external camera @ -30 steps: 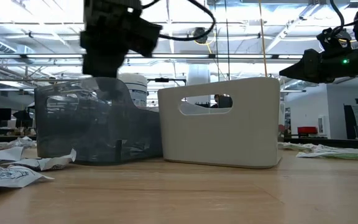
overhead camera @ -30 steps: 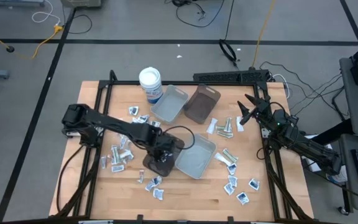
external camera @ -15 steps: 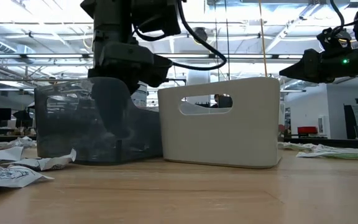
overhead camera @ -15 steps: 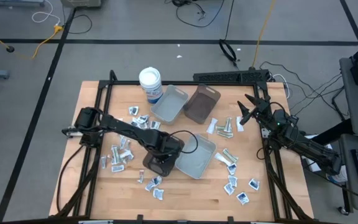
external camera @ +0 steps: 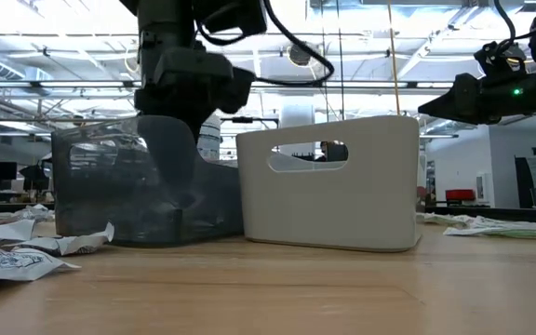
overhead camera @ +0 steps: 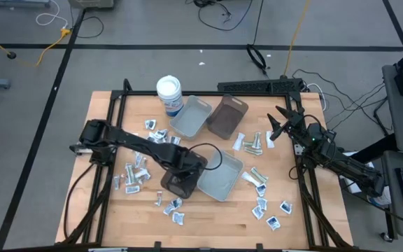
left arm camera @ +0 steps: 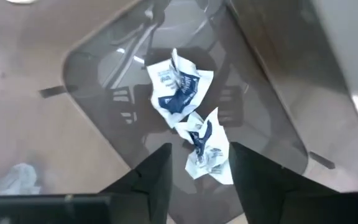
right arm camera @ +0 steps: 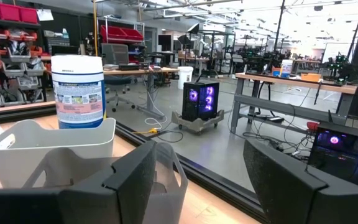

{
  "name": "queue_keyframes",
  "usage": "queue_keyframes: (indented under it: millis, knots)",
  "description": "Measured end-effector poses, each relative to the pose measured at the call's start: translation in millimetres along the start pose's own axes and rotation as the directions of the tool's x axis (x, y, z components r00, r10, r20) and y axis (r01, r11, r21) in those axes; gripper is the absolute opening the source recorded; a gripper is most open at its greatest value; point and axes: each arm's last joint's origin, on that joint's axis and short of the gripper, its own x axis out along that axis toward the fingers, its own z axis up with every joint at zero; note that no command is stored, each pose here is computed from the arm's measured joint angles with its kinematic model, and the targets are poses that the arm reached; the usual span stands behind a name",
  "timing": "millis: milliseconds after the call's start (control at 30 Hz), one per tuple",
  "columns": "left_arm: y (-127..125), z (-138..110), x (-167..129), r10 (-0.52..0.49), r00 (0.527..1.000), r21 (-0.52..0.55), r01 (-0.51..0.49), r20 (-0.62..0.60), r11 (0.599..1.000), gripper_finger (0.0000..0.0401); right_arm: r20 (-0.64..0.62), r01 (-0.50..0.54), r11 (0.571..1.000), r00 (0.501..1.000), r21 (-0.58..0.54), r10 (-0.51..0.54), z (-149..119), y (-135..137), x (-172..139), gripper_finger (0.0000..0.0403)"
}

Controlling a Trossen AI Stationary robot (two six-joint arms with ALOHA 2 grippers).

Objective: Pick & Place First Aid Supplies
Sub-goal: Put the blue alcohol pad into the bottom black bin

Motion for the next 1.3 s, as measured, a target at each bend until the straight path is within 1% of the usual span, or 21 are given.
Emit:
queue_keyframes:
  millis: [133,267,533,633,767,900,1133,1300]
  knots:
    - [-0.3,-3.0,-15.0,-0.027,0.999,0.006,0.027,0.027,1.000,0.0189,0.000,0.000,1.000,1.000,0.000,0.000,0.1,0.0,0.0,0.0238]
    - [-1.4,-11.1,-29.3,-0.039,0.999,0.016,0.039,0.027,0.999,0.0192,0.000,-0.001,1.000,1.000,0.000,0.001,0.1,0.0,0.0,0.0238]
    - [-0.2,-26.9,-51.0,-0.033,0.999,0.010,0.033,0.009,0.999,0.0176,-0.001,0.000,1.000,1.000,0.000,0.000,-0.1,0.0,0.0,0.0238]
    - [-0.8,-29.6,-53.0,-0.031,1.000,0.003,0.031,0.005,1.000,0.0169,0.000,0.000,1.000,1.000,0.000,0.000,0.0,0.0,0.0,0.0238]
    - [-9.4,-36.9,-52.6,-0.052,0.999,0.029,0.052,-0.009,0.998,0.0160,0.000,0.000,1.000,1.000,0.000,0.000,0.0,0.0,0.0,0.0238]
    - [-24.4,-52.9,-52.9,-0.070,0.997,0.053,0.071,-0.034,0.996,0.0157,0.000,0.000,1.000,1.000,0.000,0.000,0.0,0.0,0.0,0.0238]
    - [-52.4,-91.3,-58.6,-0.093,0.994,0.129,0.099,-0.054,0.987,0.0157,0.000,0.000,1.000,1.000,0.000,0.000,-0.1,0.0,0.0,0.0238]
    - [-66.9,-116.3,-61.5,-0.104,0.992,0.164,0.115,-0.071,0.980,0.0157,0.000,0.000,1.000,1.000,0.000,0.000,0.0,0.0,0.0,0.0238]
